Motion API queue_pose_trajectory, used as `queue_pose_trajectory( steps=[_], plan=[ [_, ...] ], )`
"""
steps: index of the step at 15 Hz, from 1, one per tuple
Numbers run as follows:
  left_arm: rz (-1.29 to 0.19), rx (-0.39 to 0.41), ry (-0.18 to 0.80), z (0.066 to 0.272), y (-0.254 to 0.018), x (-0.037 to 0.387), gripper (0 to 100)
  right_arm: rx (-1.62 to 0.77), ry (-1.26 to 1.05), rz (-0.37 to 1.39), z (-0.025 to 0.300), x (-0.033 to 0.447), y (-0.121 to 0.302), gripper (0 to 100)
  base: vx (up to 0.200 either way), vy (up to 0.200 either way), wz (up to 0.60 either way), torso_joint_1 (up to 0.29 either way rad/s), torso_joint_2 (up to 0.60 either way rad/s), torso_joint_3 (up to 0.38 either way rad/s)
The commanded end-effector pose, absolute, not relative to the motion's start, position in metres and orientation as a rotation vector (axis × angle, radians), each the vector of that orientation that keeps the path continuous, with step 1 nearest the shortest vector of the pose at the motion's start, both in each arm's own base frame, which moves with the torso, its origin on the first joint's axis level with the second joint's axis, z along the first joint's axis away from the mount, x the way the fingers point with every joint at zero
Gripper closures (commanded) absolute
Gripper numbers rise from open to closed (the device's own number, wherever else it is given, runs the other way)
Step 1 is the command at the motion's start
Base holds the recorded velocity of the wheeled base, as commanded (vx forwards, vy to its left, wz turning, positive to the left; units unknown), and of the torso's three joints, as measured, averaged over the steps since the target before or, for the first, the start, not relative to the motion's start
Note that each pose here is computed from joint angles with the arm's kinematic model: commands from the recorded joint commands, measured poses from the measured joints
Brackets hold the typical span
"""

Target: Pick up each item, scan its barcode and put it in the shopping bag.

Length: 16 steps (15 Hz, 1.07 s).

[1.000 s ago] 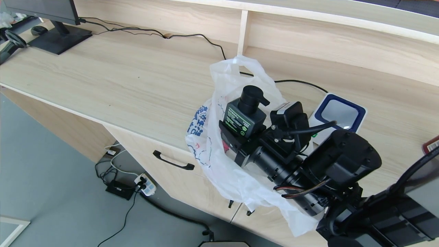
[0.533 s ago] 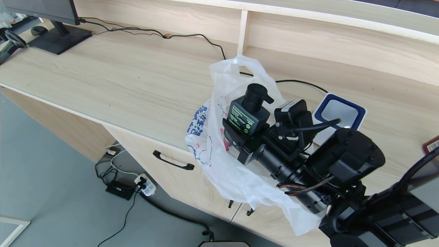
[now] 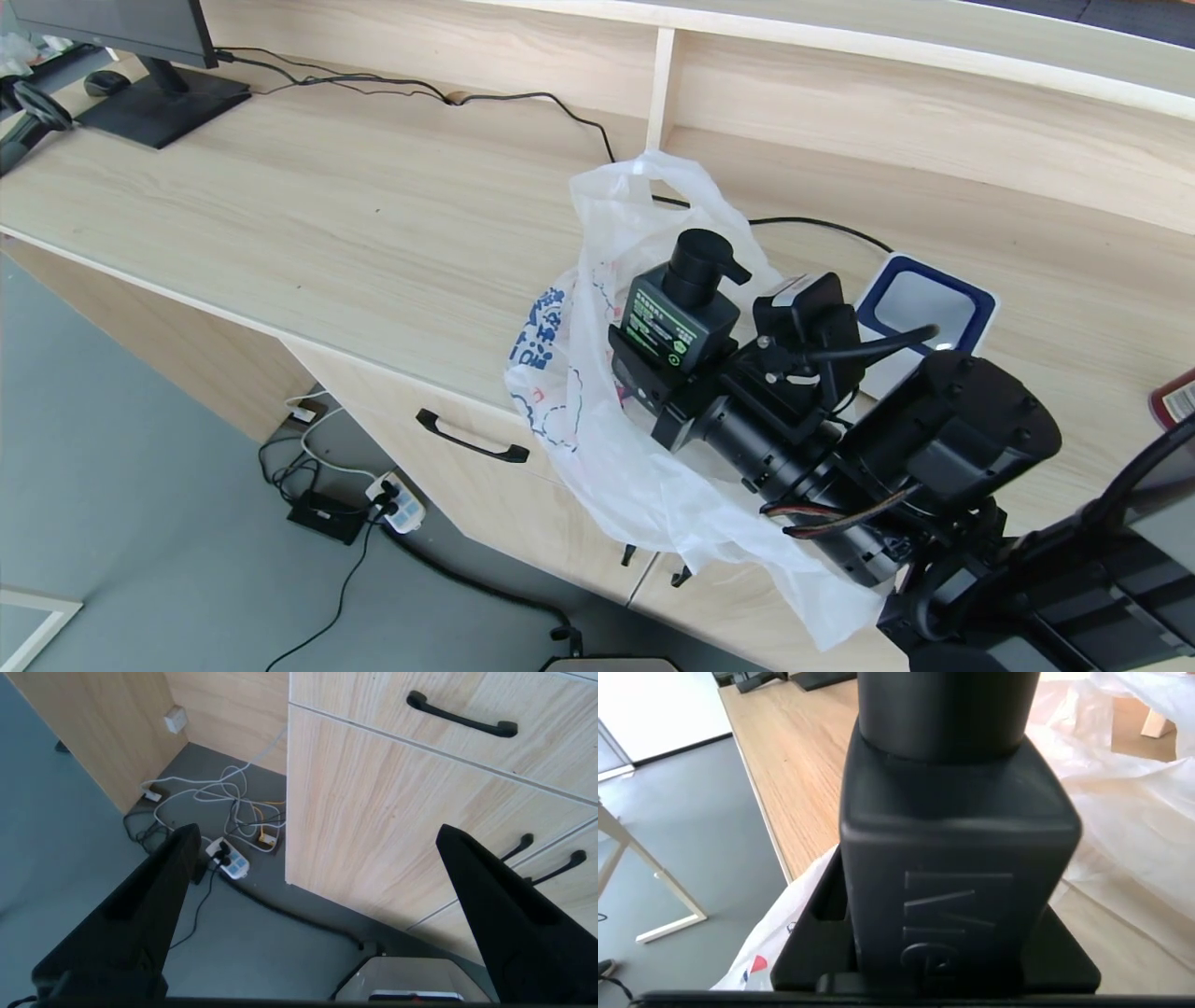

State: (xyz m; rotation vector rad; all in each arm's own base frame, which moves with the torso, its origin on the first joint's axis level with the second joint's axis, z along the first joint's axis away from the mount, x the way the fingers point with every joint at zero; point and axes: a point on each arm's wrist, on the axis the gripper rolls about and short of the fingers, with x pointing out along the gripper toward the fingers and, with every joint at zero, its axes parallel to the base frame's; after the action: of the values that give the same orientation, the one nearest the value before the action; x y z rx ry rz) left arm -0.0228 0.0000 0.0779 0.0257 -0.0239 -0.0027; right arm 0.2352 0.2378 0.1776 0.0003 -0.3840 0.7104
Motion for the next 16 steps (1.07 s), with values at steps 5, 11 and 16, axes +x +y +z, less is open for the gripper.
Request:
queue_pose_trajectory(
  steps=[5, 11, 16],
  plan=[
    [-0.003, 0.026, -0.023, 0.078, 0.000, -0.023, 0, 0.021, -0.391, 0.665, 0.187, 0.235, 0.215, 100, 0.000, 0.000, 0.00, 0.000, 0.00, 0.000],
    [-0.003, 0.026, -0.023, 0.078, 0.000, -0.023, 0, 0.027, -0.345, 0.648, 0.179, 0.236, 0.205, 100, 0.000, 0.000, 0.00, 0.000, 0.00, 0.000],
    [-0.003, 0.026, -0.023, 0.078, 0.000, -0.023, 0, 0.033, -0.305, 0.650, 0.171, 0.234, 0.201, 100, 0.000, 0.000, 0.00, 0.000, 0.00, 0.000]
  ],
)
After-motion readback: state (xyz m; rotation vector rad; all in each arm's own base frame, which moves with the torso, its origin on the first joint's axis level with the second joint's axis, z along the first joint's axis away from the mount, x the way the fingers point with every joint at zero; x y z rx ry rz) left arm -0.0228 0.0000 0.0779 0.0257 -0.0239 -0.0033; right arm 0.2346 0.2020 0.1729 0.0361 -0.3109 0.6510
